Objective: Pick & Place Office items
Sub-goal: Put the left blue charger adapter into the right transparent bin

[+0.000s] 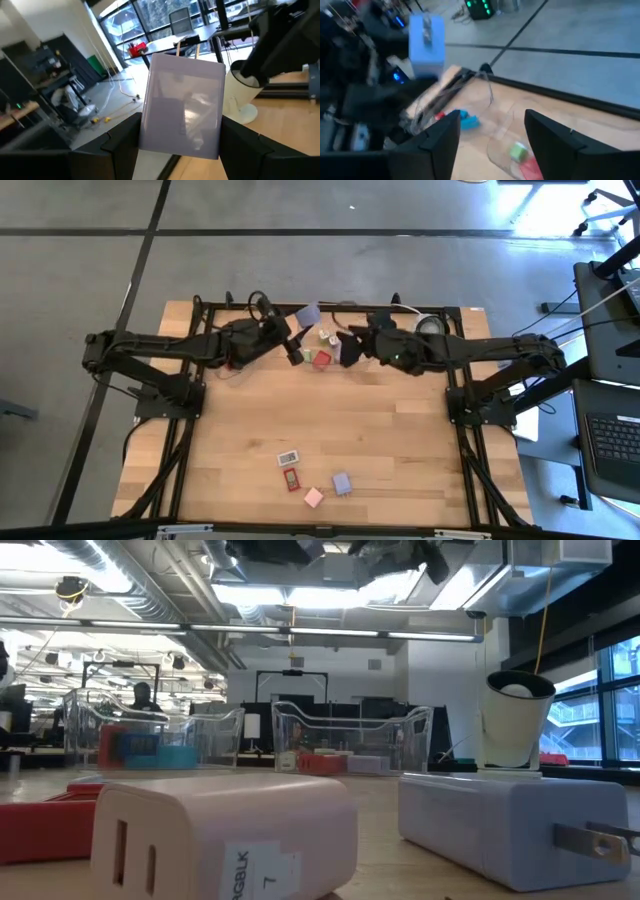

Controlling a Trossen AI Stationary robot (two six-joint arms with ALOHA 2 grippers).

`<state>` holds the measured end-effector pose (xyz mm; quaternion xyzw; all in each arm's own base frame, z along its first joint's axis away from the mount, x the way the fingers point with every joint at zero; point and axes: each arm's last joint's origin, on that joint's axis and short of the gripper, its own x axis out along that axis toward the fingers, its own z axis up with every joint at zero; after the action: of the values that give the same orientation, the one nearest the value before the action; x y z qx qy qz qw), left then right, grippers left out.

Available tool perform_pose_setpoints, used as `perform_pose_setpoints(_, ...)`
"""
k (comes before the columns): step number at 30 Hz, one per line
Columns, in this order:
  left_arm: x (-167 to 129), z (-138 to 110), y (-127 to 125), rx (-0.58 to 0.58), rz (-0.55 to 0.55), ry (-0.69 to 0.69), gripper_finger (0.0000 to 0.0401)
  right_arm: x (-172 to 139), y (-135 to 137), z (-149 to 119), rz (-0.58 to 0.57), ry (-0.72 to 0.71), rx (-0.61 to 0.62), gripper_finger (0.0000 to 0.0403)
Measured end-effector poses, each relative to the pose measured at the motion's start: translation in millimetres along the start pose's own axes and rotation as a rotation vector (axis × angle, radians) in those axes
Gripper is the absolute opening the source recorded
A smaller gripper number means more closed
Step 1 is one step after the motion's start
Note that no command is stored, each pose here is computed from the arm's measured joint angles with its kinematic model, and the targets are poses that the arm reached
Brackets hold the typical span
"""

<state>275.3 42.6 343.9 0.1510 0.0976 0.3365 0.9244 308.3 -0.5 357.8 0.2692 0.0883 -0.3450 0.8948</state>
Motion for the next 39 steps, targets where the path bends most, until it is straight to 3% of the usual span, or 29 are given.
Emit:
perform_pose_setpoints(7,14.1,-8.0,9.6,-0.099,-0.047,0.011,0.0222,21.8,-5.7,17.8,0.155,0.022,0.047,0.0275)
perform_pose_setpoints(12,23.6,-15.7,9.5,-0.125,-0.027,0.046,0.0222,30.8,-7.3,21.2,0.181,0.012,0.061,0.0292)
perform_pose_setpoints(31,35.9,-25.1,-4.6,-0.125,-0.178,0.051,0.0224,48.2,-11.3,17.8,0.142,-0.001,0.090,0.0292)
perform_pose_setpoints(39,35.9,-20.8,-4.5,-0.141,-0.207,0.004,0.0223,49.8,-10.8,17.4,0.143,-0.006,0.108,0.0266)
